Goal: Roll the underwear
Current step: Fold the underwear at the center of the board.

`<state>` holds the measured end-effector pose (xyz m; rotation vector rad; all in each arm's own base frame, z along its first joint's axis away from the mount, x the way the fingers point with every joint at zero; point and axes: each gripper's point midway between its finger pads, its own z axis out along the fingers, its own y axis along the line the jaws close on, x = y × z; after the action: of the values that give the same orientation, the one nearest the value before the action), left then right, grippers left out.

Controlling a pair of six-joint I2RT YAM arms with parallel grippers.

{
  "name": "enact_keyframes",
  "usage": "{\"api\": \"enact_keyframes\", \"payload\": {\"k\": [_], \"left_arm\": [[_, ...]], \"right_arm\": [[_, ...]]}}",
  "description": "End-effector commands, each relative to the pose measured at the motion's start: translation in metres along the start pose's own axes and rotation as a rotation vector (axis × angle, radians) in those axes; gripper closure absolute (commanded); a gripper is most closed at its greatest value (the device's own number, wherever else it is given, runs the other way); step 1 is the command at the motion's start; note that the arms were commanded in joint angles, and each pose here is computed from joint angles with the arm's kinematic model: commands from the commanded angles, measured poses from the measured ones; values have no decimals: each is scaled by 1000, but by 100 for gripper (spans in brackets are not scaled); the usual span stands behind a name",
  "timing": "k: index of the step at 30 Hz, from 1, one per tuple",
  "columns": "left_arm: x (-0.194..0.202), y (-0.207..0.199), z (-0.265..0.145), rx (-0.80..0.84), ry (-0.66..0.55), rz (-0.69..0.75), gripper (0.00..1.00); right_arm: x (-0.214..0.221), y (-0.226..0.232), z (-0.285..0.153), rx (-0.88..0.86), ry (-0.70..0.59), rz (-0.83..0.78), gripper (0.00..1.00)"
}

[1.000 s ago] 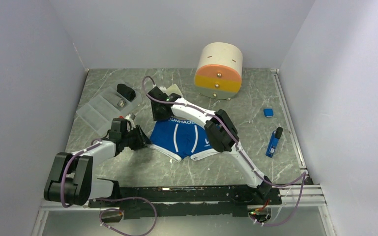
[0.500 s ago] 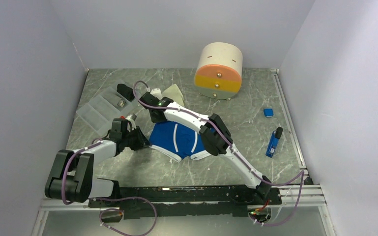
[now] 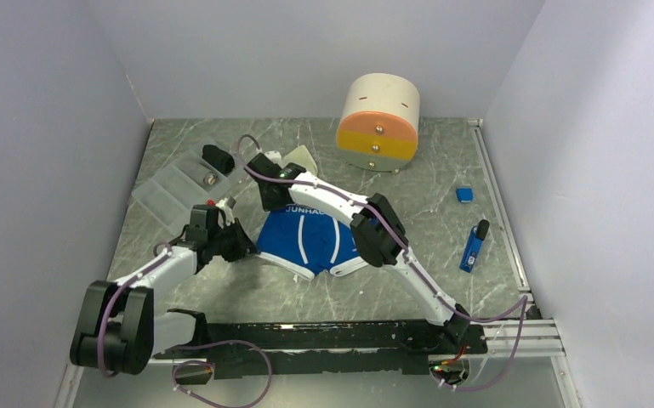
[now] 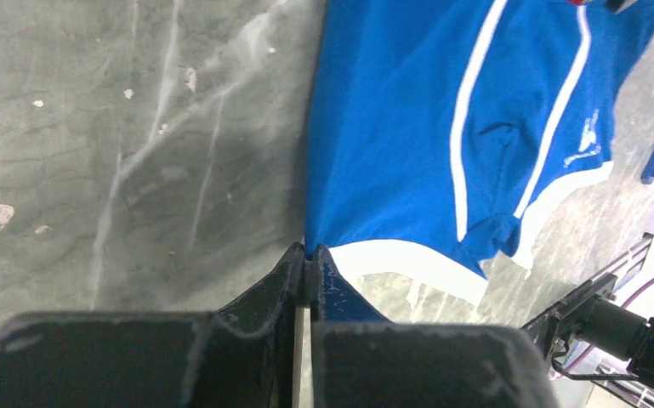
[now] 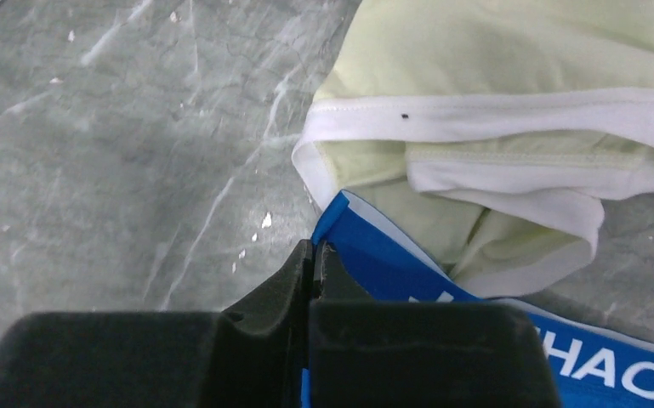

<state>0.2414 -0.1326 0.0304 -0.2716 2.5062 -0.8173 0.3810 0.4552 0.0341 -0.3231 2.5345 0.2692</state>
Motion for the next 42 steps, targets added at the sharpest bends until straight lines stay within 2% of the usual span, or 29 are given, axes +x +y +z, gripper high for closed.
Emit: {"api": "enact_keyframes", "payload": {"k": [1,10,17,24,32,42], "left_arm": [[-16,-25,-19,54,-42,58,95],[-19,-83,-32,141,-65,117,95],[-20,-137,-27,171,-62,174,95],[0,-201,-6,245,-15,244,95],[29,-263,27,289,62,343,95],[55,-293,66,309,115,368,95]], "right_arm": [[-58,20,-62,-220,-94,113,100],[-66,6,-89,-397,-102,187,100],[-63,-47,-109,-528,-112,292,100],[-49,-105,-130,-633,-166,421,100],[-40,-166,-139,-587,-250,417,100],[-12,-221,-117,-484,-167,466,100]]}}
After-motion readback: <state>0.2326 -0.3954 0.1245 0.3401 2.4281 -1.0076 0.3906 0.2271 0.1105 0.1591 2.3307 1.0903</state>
